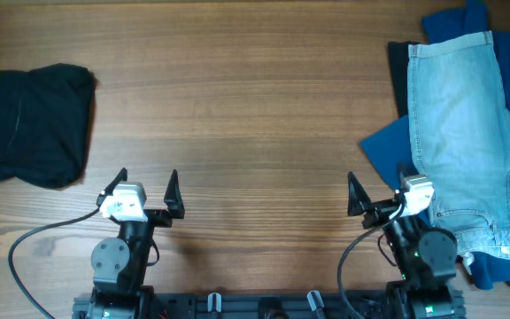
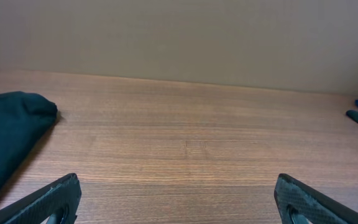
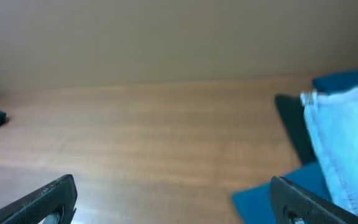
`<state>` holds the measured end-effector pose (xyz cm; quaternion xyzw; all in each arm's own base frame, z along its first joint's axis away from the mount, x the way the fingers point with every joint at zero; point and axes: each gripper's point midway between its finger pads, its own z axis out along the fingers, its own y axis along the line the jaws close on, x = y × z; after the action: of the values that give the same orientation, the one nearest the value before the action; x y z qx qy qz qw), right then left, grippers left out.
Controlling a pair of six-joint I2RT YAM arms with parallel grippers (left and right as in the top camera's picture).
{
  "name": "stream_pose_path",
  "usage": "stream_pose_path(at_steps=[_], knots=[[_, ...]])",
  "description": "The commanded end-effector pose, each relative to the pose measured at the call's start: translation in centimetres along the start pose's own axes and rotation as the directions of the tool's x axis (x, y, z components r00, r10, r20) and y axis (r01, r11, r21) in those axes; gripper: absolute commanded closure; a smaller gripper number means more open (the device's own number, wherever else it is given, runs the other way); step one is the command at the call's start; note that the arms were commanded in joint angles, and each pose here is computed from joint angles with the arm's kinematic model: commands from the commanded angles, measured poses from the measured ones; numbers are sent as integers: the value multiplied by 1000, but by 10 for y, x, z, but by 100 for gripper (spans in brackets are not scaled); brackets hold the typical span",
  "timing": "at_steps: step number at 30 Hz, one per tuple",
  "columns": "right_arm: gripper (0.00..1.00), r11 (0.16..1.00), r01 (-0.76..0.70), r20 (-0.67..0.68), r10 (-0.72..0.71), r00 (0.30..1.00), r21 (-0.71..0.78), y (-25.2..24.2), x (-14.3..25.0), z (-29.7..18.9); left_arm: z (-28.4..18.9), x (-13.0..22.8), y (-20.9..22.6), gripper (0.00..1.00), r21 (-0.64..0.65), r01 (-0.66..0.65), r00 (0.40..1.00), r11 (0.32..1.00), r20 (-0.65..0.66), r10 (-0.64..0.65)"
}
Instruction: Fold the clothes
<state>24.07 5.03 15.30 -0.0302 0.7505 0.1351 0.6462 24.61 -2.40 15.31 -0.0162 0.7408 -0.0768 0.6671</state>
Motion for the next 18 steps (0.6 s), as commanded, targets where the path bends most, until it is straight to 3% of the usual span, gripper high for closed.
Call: stream_pose_path(at_steps=[1, 8, 13, 16, 17, 18], knots=[[0, 999, -50, 6, 50, 999, -9, 6, -31, -6, -3, -24, -4, 0, 13, 29, 999, 1000, 29, -29], [0, 993, -81, -242, 100, 965, 86, 1, -55, 9, 17, -41, -7, 0, -16, 27, 989, 1000, -143, -29], [0, 985, -82, -523, 149, 839, 150, -2, -49, 35, 38, -26, -7, 0, -63, 34, 892, 997, -449, -59], [0, 984, -69, -587, 153, 795, 162, -6, -35, 48, 44, -18, -10, 0, -61, 39, 839, 997, -540, -66], [0, 971, -47, -596, 180, 783, 233, -19, -28, 47, 45, -15, -12, 0, -53, 45, 832, 998, -550, -66], [0, 909, -29, -574, 287, 767, 416, -46, -20, 40, 46, -12, -15, 0, -38, 55, 825, 998, -561, -67]])
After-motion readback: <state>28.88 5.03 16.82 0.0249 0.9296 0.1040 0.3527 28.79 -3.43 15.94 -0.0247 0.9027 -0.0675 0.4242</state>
